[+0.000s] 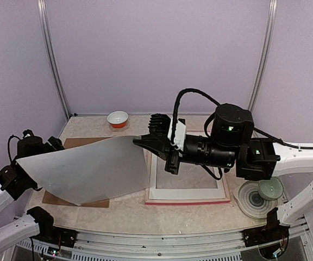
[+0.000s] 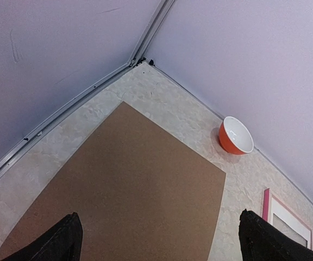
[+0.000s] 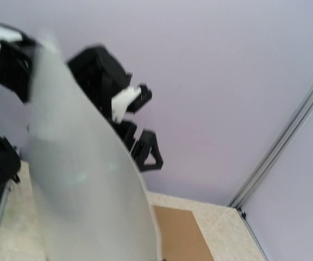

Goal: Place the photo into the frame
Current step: Turn over the photo.

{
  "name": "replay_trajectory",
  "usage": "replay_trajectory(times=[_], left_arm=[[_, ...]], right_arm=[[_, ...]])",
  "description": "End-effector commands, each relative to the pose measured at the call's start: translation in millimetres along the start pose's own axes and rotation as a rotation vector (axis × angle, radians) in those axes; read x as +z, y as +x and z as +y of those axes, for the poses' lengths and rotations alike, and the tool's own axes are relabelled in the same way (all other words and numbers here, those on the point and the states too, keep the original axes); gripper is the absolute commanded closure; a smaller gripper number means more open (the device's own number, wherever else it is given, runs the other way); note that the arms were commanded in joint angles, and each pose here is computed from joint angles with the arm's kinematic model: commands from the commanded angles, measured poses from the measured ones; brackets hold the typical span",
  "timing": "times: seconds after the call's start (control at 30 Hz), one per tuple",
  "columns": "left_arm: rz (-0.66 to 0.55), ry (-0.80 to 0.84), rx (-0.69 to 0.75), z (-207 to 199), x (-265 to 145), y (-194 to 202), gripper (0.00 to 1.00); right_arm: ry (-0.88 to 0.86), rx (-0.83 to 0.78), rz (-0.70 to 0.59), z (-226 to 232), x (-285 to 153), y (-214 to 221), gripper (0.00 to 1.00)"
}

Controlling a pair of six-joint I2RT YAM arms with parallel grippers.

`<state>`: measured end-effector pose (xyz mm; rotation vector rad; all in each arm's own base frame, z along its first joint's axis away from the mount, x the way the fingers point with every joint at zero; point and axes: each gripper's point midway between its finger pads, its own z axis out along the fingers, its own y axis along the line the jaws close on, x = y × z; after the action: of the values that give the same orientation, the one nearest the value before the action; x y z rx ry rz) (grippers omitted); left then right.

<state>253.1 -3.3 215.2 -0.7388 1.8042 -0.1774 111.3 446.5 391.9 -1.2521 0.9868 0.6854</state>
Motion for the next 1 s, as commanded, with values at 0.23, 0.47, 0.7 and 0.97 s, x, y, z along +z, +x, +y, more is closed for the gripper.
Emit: replay_trajectory(times=[0.23, 0.47, 0.7, 0.97], left_arm=[[0.009, 0.012, 0.007, -0.9, 7.7, 6.7, 0.01], [0.016, 0.015, 0.011, -1.8, 10.9, 9.1, 0.01], [0.020, 0.020, 0.010, -2.1, 11.3, 10.7, 0.01], [0.025, 0.024, 0.009, -3.3, 13.4, 12.8, 0.01]], right_arm=[[0.032, 0.112, -0.100, -23.4, -65.4, -51.2, 1.00], [0.146, 0.171, -0.050, -46.9, -89.3, -50.7, 1.00], [0.229, 0.289, 0.051, -66.3, -94.5, -46.3, 1.00], [0.344, 0.400, 0.260, -80.6, -88.8, -13.9, 1.00]])
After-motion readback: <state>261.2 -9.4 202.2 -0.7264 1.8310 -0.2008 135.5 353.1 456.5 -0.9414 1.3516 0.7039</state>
